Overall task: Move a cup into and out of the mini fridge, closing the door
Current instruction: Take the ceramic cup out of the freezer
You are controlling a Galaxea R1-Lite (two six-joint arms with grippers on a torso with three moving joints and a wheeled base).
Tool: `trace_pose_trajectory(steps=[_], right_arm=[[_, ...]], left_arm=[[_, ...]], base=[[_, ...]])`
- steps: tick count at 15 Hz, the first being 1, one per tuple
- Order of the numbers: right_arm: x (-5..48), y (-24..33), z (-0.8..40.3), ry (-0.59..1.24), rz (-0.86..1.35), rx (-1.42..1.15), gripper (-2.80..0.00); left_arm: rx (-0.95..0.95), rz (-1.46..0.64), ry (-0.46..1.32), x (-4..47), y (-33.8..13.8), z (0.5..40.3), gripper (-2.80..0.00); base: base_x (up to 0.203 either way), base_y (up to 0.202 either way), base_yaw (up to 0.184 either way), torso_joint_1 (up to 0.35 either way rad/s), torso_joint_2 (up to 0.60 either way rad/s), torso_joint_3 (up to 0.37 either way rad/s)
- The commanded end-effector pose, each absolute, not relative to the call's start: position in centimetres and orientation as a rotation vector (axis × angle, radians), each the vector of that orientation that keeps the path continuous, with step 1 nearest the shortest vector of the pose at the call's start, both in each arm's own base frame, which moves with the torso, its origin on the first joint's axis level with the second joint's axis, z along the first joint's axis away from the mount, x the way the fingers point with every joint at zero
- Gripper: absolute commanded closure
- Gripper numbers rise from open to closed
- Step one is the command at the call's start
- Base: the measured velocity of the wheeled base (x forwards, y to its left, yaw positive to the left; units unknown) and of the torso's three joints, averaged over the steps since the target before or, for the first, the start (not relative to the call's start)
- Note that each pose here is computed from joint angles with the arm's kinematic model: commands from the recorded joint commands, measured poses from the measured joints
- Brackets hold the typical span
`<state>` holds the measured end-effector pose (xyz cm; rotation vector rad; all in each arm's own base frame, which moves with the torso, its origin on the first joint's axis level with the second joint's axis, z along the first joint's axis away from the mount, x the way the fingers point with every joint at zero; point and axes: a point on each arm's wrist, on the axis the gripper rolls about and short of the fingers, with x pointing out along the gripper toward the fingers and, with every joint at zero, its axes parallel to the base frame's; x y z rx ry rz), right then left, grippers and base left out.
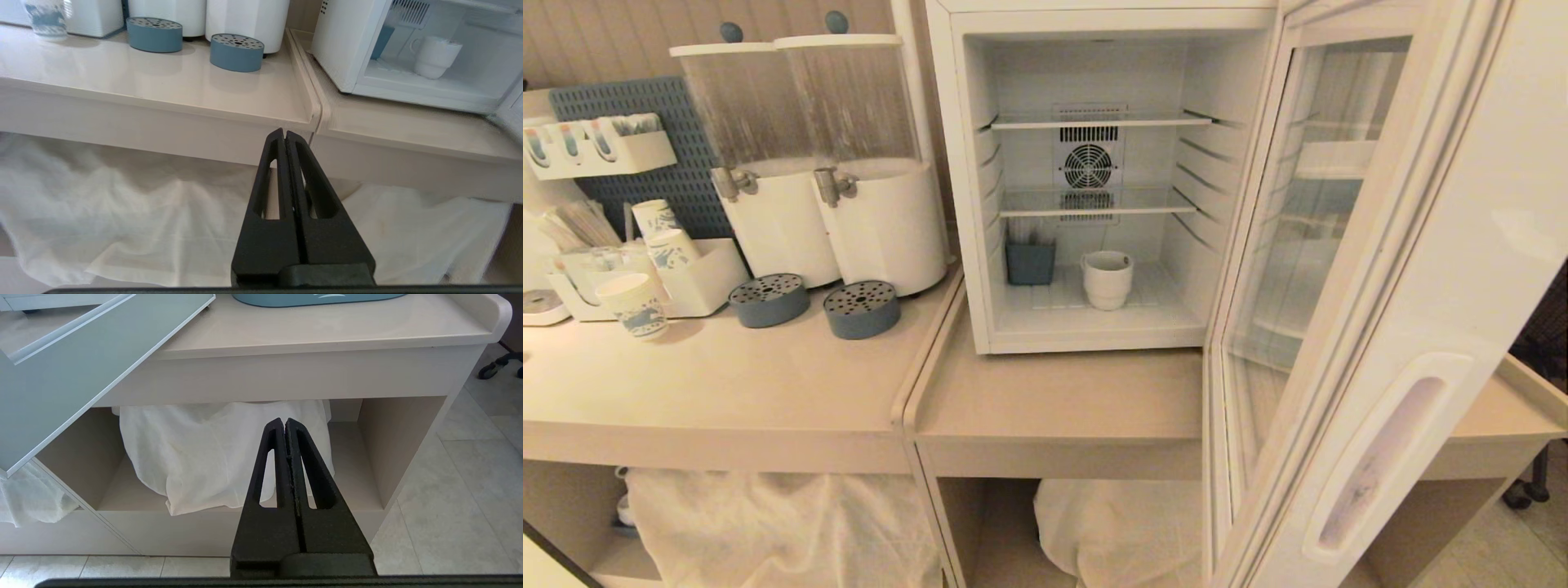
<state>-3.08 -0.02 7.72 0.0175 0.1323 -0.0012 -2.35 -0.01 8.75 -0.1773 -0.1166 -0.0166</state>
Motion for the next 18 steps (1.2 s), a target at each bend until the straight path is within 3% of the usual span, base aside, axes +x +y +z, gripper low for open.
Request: trace_pose_trajectory(steps=[1, 8, 18], right_arm=[[-3.07, -0.03, 7.72, 0.135, 0.0, 0.018, 0.0], [-3.07, -0.03, 7.72, 0.133, 0.0, 0.019, 0.0], [-3.08, -0.03, 7.76, 0.132, 0.0, 0.019, 0.0]], left_arm=[[-0.161, -0.013, -0.081, -2.05, -0.01, 7.63, 0.0], [-0.105, -0.013, -0.005, -2.01, -0.03, 6.87, 0.0], [-0.133, -0.017, -0.041, -2.03, -0.03, 7.23, 0.0]], base=[[0.0, 0.0, 0.0, 0.0, 0.0, 0.0], [0.0, 0.0, 0.0, 0.0, 0.0, 0.0], [-0.026, 0.0, 0.0, 0.0, 0.0, -0.001]])
